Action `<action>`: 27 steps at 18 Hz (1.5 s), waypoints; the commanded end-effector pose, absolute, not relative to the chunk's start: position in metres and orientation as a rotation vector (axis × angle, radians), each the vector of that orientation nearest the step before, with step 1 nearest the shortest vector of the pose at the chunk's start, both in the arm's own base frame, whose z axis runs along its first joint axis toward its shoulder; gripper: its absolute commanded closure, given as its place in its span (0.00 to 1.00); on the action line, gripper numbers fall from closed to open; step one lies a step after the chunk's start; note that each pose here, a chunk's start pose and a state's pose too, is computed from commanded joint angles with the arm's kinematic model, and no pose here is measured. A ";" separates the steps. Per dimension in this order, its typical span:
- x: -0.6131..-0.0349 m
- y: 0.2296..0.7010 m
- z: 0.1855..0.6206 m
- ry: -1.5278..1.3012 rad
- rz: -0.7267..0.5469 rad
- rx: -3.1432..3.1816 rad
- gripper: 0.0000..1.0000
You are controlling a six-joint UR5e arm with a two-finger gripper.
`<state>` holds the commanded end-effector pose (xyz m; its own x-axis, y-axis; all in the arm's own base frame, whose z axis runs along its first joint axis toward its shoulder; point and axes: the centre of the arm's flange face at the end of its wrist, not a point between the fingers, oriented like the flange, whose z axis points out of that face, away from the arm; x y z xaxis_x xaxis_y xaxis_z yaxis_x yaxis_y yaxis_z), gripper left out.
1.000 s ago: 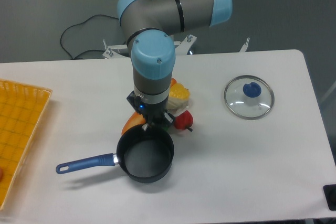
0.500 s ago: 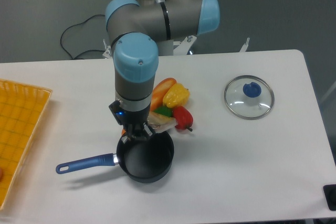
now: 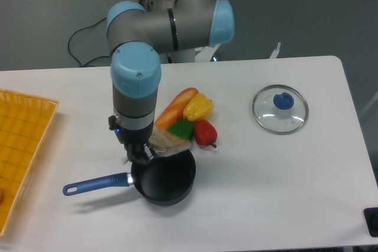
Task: Put the toast in the pot
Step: 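Carry the toast slice over the black saucepan, then lower the toast into the saucepan and open the gripper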
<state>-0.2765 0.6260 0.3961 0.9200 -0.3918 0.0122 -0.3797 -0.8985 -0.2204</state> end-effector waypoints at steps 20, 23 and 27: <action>-0.298 0.641 0.394 0.592 -0.072 -2.816 0.96; -0.299 0.641 0.396 0.590 -0.068 -2.815 0.96; -0.303 0.639 0.396 0.582 -0.067 -2.816 0.96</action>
<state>-0.3031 0.6387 0.3960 0.9186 -0.3951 -0.0081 -0.3829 -0.8848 -0.2657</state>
